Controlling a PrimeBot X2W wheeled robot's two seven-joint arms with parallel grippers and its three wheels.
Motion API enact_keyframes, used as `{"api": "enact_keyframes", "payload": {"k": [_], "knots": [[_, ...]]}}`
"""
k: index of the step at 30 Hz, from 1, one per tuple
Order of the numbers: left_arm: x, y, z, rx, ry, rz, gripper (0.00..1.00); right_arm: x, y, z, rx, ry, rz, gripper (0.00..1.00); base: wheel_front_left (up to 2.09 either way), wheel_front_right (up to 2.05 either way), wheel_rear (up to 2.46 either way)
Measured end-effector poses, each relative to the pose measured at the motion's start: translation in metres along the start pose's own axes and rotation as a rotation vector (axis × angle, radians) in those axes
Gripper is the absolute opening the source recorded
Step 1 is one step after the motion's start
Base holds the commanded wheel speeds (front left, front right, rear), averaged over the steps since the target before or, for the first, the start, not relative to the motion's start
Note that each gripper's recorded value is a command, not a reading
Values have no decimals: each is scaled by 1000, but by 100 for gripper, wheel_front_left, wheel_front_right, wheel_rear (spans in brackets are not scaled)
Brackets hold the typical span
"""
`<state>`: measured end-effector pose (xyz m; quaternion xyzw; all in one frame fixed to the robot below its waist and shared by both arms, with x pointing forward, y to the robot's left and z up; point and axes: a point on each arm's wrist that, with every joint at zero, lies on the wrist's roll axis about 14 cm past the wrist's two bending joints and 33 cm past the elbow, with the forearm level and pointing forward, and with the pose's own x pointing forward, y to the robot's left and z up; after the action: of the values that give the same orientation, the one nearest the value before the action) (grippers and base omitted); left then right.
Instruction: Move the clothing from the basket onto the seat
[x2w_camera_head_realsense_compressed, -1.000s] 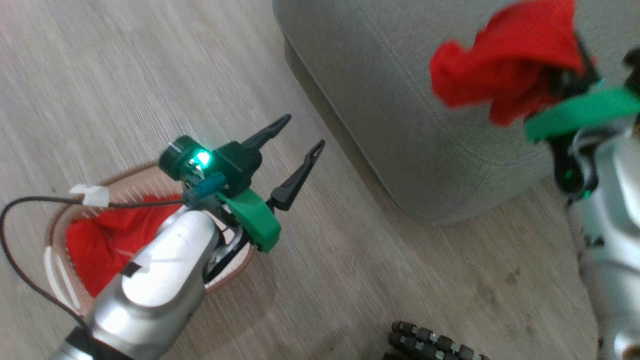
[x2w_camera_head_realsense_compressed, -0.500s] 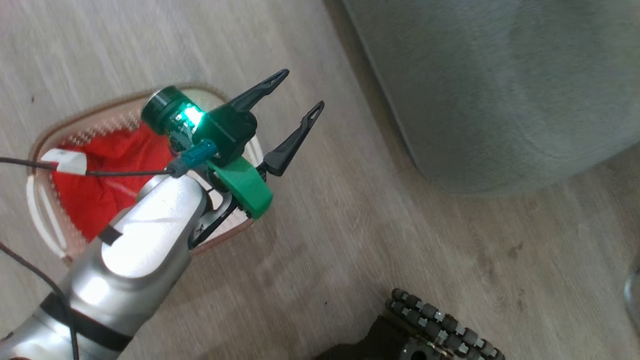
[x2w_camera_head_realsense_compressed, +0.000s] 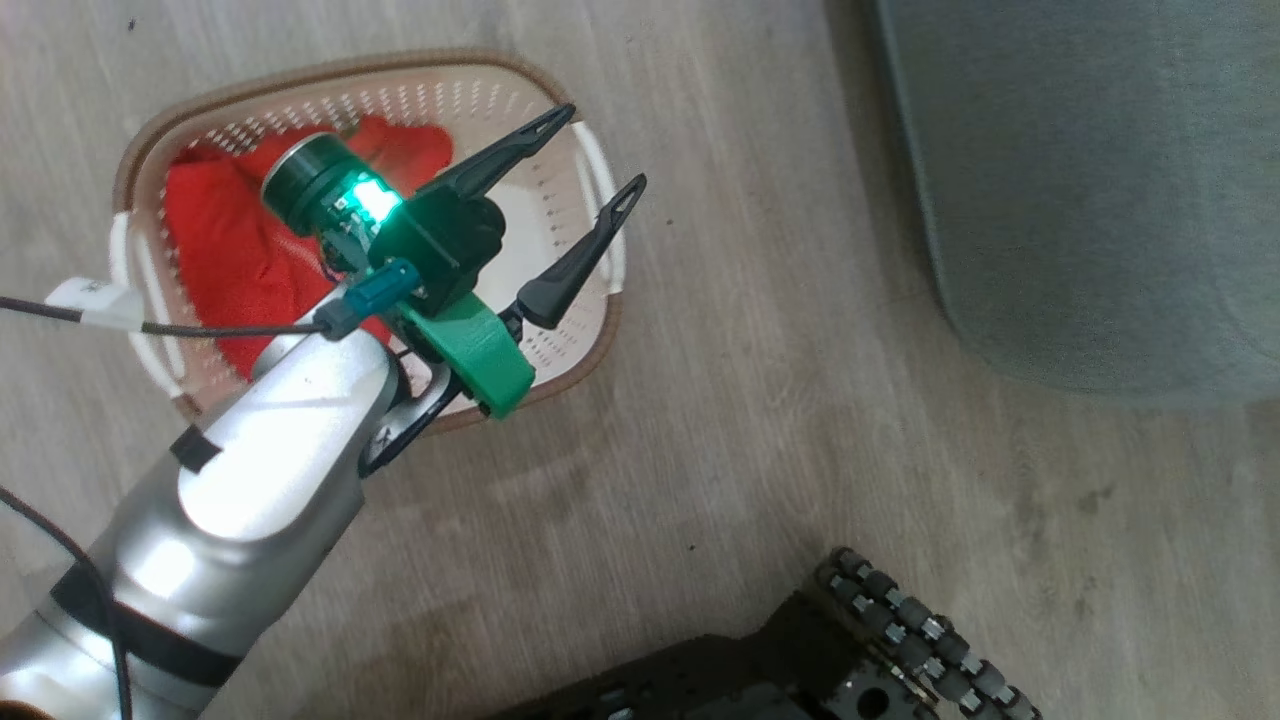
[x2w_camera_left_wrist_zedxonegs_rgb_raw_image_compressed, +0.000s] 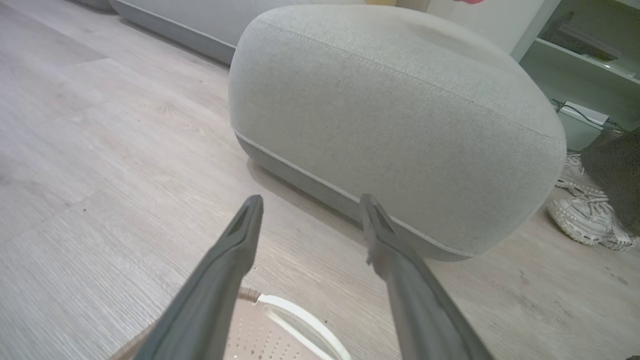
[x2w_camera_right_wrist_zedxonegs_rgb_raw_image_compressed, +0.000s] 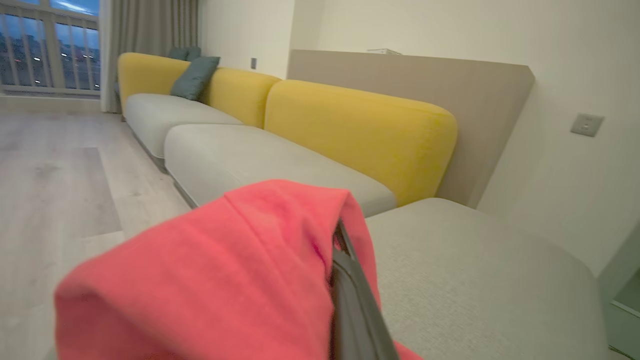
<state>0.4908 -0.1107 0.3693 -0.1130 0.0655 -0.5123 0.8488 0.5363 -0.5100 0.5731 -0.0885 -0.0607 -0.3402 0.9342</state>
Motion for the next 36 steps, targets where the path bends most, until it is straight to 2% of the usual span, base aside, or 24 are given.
{"api": "enact_keyframes", "payload": {"k": [5, 12, 13, 14, 15, 22, 29, 36], "knots": [[-16, 18, -20, -24, 33, 47, 100, 9, -20, -30, -21, 72, -89, 0, 0, 0, 0], [-28, 32, -37, -36, 66, 83, 100, -6, -11, -90, -9, 207, -105, 0, 0, 0, 0], [-29, 33, -36, -33, 65, 86, 100, -9, -10, -95, -35, 223, -93, 30, 0, 0, 0], [-29, 34, -35, -30, 64, 88, 100, -13, -11, -100, -51, 235, -87, 73, 0, 0, 0], [-29, 34, -33, -27, 62, 89, 100, -17, -11, -104, -59, 246, -82, 100, 0, 0, 0], [-29, 25, -14, -16, 41, 97, 100, -56, -13, -134, -72, 364, -33, 100, 0, 0, 0], [-30, 9, 14, 3, 12, 106, 100, -86, -36, -122, -65, 357, -20, 100, 0, 0, 0], [-41, -2, 41, 6, -15, 157, 100, -129, -48, -131, -66, 424, 27, 100, 0, 0, 0]]}}
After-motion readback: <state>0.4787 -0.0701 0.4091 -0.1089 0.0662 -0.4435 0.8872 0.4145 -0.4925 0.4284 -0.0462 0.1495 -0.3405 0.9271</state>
